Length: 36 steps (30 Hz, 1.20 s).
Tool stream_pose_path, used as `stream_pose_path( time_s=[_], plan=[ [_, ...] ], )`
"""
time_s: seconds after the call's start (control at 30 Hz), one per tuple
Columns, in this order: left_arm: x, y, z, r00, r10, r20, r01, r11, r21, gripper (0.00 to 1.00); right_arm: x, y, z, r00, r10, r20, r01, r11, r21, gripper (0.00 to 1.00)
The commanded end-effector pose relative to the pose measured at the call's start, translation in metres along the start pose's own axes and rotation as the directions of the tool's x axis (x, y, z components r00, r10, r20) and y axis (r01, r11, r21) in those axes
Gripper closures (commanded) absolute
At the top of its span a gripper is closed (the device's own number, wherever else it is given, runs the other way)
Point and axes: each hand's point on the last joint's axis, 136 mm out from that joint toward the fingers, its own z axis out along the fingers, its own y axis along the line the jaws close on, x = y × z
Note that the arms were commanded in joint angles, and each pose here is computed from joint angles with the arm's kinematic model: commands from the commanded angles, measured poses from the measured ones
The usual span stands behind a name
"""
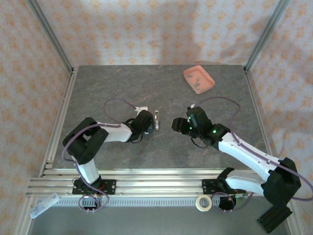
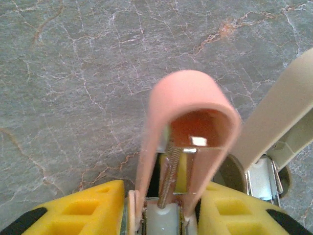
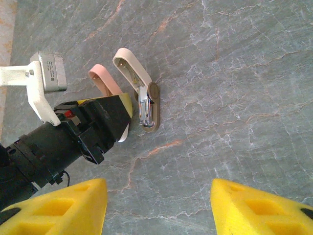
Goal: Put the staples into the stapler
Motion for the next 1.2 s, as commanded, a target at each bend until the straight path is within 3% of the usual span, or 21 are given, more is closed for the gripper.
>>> stream_pose_path(
  time_s=[0.0, 0.23, 0.67, 0.9, 1.17],
  plan=[
    [-0.016, 0.005, -0.011, 0.999, -0.007, 0.046, 0.008, 1.000, -0.019, 0.55, -0.007, 0.009, -0.006, 1.000, -0.018, 0.014, 0.018, 1.000, -0.017, 0.42],
    [-0.028, -0.001, -0.029, 0.998, 0.009, 0.066, -0.010, 1.000, 0.014, 0.39, -0.009, 0.010, -0.008, 1.000, -0.023, 0.013, 0.023, 1.000, -0.015, 0.42],
    [-0.051, 0.001, -0.078, 0.994, 0.011, 0.106, -0.016, 0.999, 0.038, 0.21, -0.004, 0.012, -0.004, 0.999, -0.033, -0.038, 0.033, 0.999, -0.003, 0.42],
    [-0.061, 0.023, -0.096, 0.995, -0.052, 0.090, 0.049, 0.998, 0.037, 0.10, -0.007, 0.017, 0.003, 0.995, -0.063, -0.079, 0.064, 0.998, 0.010, 0.42],
    [-0.069, 0.055, -0.106, 0.985, -0.137, 0.109, 0.134, 0.990, 0.035, 0.06, -0.028, 0.016, 0.016, 0.984, -0.116, -0.135, 0.123, 0.991, 0.049, 0.41]
  ],
)
